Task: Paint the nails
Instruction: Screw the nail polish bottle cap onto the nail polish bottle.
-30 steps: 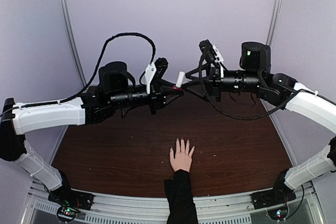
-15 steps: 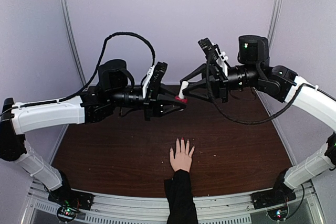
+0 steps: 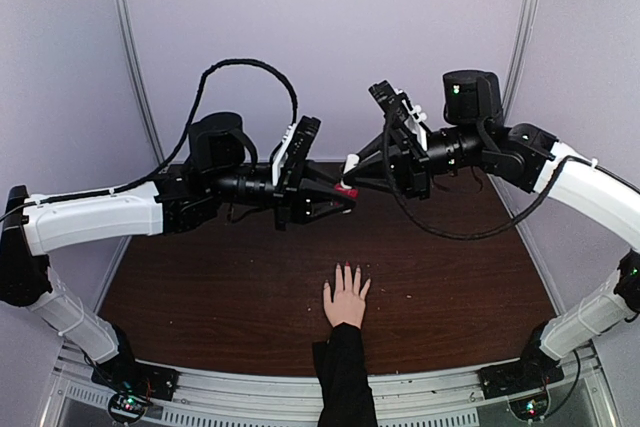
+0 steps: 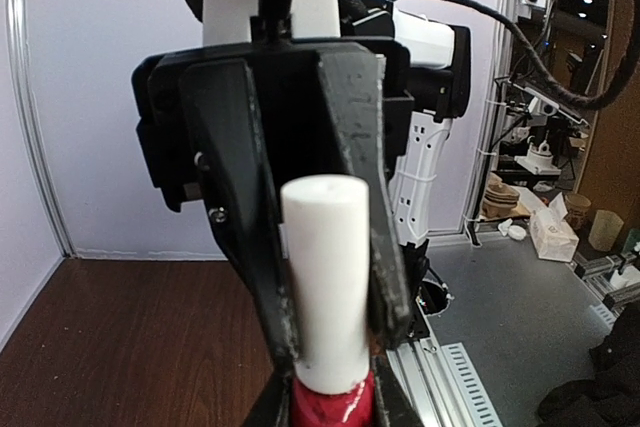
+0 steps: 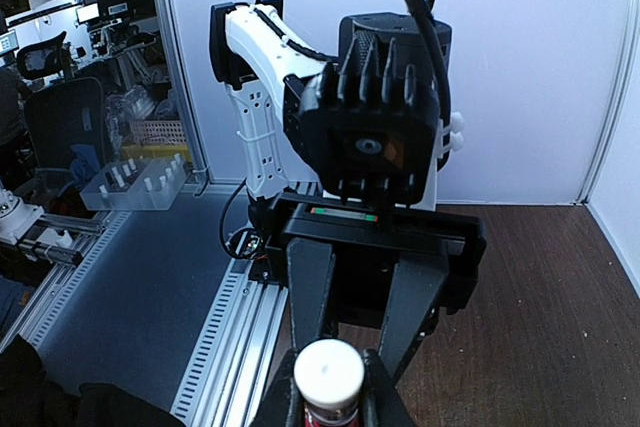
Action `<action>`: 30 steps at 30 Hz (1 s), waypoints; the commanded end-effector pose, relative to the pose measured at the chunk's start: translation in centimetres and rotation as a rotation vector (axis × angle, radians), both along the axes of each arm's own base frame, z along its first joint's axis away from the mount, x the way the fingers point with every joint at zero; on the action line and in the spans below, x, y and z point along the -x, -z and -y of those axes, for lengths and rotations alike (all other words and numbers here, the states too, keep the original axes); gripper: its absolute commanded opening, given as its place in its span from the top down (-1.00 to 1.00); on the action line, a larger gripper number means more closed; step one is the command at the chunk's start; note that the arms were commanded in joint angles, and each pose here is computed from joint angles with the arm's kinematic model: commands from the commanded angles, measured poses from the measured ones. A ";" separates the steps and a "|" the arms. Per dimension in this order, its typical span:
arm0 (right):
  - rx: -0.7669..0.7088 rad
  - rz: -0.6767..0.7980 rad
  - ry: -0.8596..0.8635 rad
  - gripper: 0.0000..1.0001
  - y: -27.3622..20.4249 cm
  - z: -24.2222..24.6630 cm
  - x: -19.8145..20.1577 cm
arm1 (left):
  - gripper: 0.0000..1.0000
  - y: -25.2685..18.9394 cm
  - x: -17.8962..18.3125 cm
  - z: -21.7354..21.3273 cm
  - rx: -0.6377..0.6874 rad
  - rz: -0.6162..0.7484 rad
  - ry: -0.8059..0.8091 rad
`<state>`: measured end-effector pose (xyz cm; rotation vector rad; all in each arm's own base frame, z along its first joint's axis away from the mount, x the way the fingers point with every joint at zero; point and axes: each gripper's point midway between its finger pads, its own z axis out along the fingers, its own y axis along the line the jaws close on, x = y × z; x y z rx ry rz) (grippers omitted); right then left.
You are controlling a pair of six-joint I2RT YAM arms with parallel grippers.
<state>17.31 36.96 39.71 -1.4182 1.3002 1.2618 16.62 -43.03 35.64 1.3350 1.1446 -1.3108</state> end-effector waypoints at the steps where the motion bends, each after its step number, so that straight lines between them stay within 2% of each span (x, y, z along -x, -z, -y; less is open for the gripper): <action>1: -0.010 -0.006 -0.019 0.84 -1.1 0.1 0.5 | 1.00 -2.1 -0.5 -0.1 0.059 0.057 -0.020; 9: 0.006 0.001 0.060 1.00 -0.8 0.1 -0.9 | 1.00 -2.6 -2.8 -0.6 0.065 0.060 -0.179; 16: 0.002 -0.026 0.189 1.00 -0.2 -0.6 -3.4 | 1.00 -2.8 -6.5 -1.9 0.067 0.059 -0.430; 30: 0.018 -0.114 0.475 1.00 2.0 -2.2 -8.7 | 1.00 -1.1 -11.9 -2.7 0.015 0.092 -0.732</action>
